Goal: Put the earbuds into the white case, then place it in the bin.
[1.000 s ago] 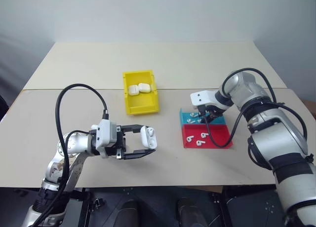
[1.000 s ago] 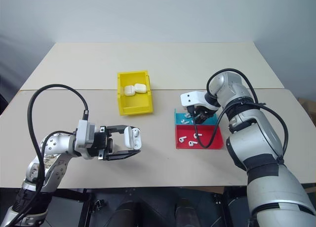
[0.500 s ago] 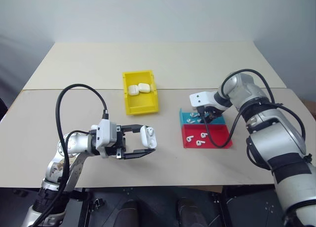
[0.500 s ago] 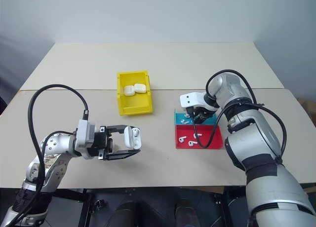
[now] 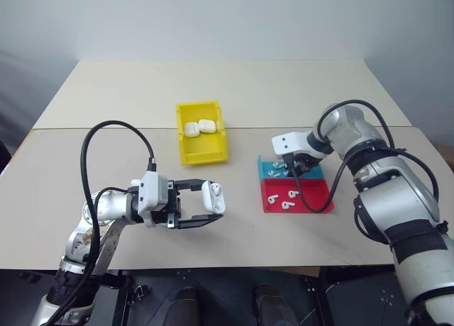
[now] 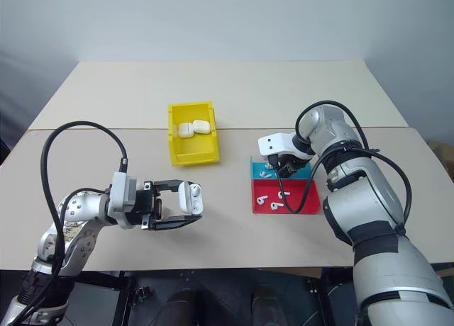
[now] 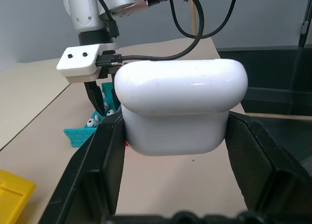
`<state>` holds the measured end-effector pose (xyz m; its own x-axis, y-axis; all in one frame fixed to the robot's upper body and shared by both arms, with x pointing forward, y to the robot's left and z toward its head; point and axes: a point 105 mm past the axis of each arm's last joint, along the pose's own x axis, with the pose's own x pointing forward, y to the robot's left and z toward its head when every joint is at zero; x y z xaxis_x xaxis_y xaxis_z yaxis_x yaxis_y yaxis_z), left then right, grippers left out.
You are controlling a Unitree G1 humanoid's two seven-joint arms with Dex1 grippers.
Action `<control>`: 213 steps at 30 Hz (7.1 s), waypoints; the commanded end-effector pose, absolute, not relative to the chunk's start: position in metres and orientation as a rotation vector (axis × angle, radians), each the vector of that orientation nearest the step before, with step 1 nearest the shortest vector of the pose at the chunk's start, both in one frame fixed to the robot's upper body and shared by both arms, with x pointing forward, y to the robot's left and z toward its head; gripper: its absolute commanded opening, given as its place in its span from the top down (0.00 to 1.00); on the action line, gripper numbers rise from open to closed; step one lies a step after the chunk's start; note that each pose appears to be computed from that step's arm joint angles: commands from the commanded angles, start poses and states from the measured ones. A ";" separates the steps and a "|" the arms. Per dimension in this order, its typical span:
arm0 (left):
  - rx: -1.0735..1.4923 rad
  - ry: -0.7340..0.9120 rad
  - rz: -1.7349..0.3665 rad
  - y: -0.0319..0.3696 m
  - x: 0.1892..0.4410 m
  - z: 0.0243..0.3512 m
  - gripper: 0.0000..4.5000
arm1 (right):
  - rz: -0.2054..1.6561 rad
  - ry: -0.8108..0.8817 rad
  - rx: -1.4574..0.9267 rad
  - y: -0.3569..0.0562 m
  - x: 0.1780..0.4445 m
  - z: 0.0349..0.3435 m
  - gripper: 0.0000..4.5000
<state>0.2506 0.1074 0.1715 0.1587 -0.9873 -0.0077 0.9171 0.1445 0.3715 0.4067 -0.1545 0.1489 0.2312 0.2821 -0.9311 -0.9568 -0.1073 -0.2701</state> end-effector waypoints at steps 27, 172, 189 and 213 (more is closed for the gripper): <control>0.342 -0.291 -1.414 0.104 0.249 0.177 0.38 | 1.234 0.707 -1.249 -0.155 0.408 0.157 0.86; 0.225 -0.516 -1.559 0.025 0.286 0.218 0.38 | 1.331 -0.142 -0.598 -0.060 0.240 0.288 0.99; 0.227 -0.539 -1.559 0.029 0.282 0.221 0.38 | 1.269 -0.035 -0.816 -0.082 0.251 0.260 0.99; 0.231 -0.527 -1.543 0.034 0.283 0.218 0.38 | 1.169 -0.120 -0.771 -0.118 0.256 0.302 0.99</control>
<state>0.2879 0.0340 0.2043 -0.0314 -0.9882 0.1497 0.9125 0.0328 0.4079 0.2609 -0.1117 0.2844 0.3985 0.8510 -0.3420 -0.8095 0.1510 -0.5674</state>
